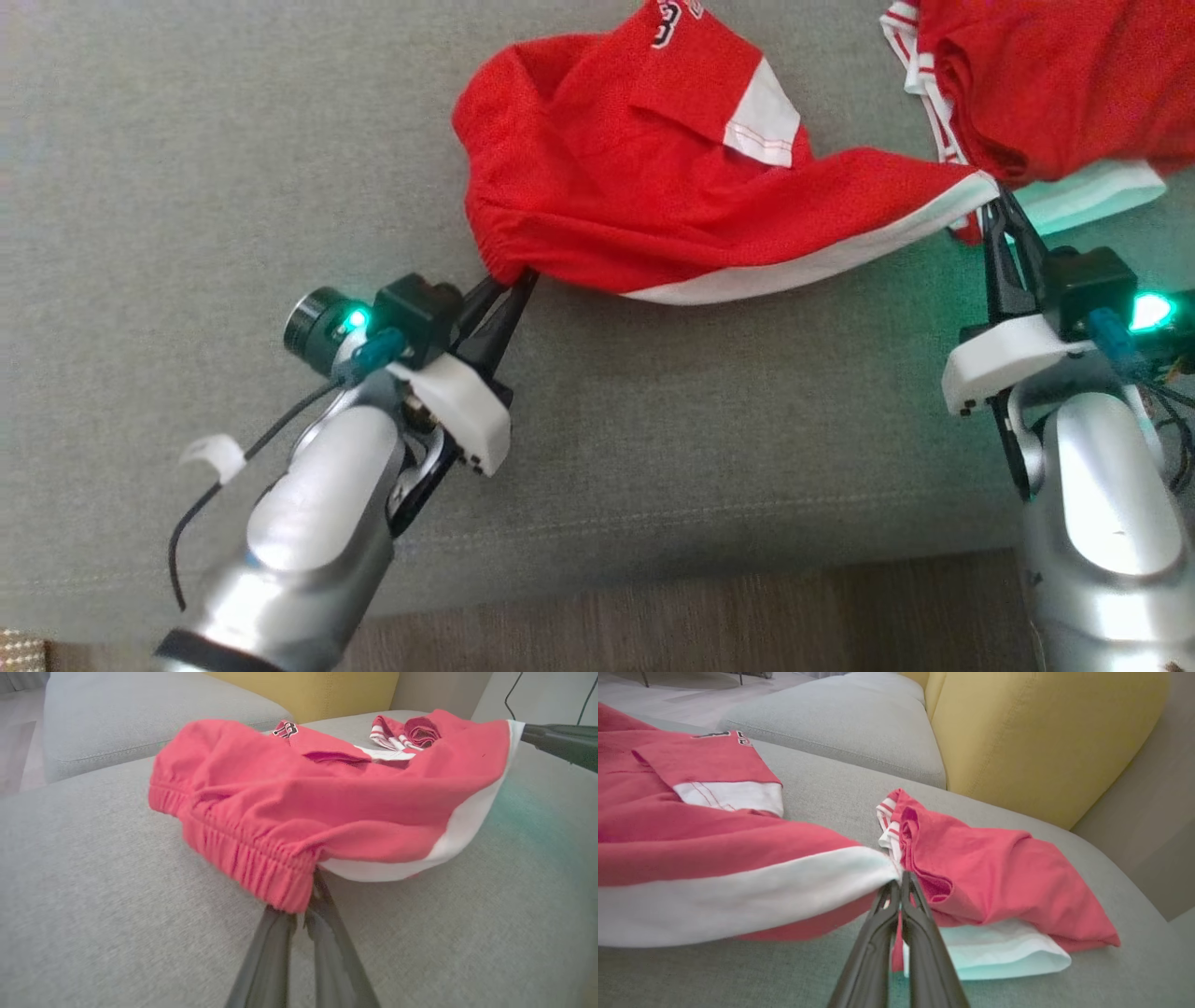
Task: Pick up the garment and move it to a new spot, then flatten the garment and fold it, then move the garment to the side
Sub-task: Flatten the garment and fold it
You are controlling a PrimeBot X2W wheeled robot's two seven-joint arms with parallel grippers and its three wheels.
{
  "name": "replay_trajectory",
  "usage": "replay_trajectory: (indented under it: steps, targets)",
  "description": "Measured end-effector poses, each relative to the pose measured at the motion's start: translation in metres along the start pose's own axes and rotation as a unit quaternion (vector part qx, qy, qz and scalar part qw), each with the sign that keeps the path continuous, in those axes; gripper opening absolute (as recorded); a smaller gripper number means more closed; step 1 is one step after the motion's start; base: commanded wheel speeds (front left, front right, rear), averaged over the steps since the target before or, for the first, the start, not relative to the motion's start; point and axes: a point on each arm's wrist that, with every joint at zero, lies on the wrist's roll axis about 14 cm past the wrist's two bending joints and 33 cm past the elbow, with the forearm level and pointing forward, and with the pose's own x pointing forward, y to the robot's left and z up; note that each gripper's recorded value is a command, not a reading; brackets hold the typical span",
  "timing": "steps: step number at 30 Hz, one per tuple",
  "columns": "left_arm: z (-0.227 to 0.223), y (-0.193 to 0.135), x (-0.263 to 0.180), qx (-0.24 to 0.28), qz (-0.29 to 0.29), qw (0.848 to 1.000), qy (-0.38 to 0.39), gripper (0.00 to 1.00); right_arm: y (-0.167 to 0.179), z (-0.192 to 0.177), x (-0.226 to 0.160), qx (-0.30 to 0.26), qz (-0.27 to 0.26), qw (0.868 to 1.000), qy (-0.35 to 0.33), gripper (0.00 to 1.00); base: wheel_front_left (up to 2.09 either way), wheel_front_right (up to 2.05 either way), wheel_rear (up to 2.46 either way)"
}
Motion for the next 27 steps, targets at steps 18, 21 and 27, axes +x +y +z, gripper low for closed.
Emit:
replay_trajectory:
  steps: [18,21,27]
  targets:
    - [0.078,0.017,-0.065,0.029,0.003,0.997,-0.073,0.0,0.006,0.147,0.008,-0.121,0.048,0.975,-0.181,0.0,0.0,0.0,0.0]
    - [0.116,0.024,-0.072,0.031,0.008,0.994,-0.108,0.0,-0.002,0.184,-0.001,-0.14,0.037,0.964,-0.224,0.0,0.0,0.0,0.0]
    - [0.171,0.027,-0.094,0.023,0.025,0.989,-0.144,0.0,-0.001,0.239,-0.029,-0.174,0.03,0.938,-0.297,0.0,0.0,0.0,0.0]
